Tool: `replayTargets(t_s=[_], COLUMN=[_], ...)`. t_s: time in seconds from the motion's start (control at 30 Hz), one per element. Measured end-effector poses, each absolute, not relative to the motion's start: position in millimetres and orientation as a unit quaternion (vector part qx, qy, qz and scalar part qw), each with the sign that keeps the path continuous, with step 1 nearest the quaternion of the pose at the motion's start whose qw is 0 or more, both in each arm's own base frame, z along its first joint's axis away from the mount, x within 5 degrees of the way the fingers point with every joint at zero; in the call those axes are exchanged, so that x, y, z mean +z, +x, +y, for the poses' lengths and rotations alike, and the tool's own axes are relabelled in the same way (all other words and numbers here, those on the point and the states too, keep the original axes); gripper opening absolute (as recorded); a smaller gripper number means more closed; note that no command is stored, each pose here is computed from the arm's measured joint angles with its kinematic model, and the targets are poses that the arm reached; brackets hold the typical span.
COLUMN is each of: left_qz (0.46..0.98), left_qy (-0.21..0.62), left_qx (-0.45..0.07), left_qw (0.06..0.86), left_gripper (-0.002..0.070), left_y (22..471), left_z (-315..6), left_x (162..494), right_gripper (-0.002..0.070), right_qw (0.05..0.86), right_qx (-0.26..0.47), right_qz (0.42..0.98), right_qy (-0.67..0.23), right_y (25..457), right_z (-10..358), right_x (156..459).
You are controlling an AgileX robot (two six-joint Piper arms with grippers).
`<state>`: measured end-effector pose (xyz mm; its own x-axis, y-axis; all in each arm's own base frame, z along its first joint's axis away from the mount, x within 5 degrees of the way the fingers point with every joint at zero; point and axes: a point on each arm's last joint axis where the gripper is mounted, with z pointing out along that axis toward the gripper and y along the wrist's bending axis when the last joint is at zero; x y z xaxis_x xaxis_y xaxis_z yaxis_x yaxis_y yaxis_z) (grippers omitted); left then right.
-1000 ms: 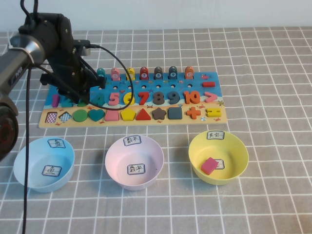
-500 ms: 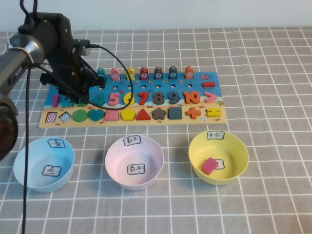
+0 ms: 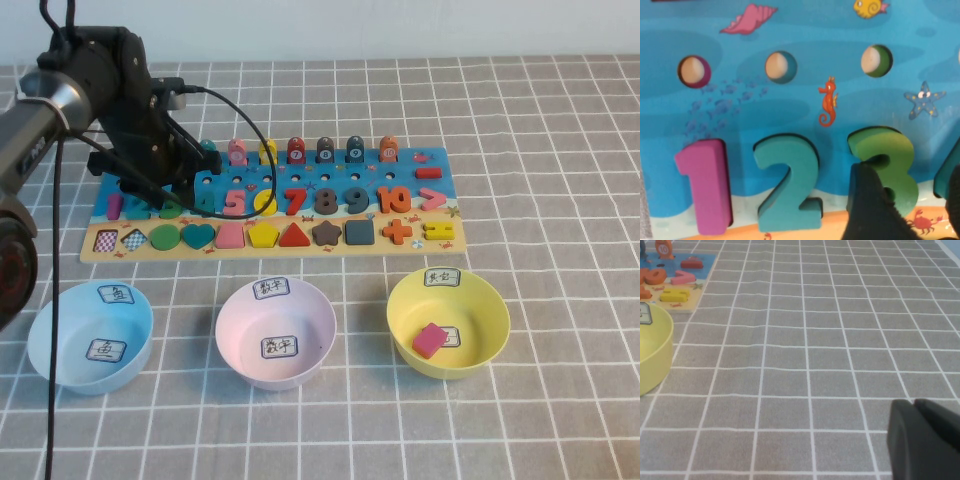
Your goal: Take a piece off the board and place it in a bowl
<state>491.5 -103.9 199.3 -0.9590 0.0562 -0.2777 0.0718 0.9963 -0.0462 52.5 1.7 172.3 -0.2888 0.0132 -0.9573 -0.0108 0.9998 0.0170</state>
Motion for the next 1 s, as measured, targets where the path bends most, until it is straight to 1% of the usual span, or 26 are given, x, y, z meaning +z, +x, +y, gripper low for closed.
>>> replayTargets(t_s=[1.0], left_qz=[0.990], left_qy=[0.016], left_qx=[-0.026], left_qw=[0.135], left_gripper=[0.0292], left_y=[491.7], left_z=[-103.4], left_x=[196.3], right_gripper=[-0.0019], right_qw=[0.596], right_qx=[0.010], right_qz=[0.803], right_qy=[0.001], right_y=[52.5], right_z=[1.7], right_x=[172.3])
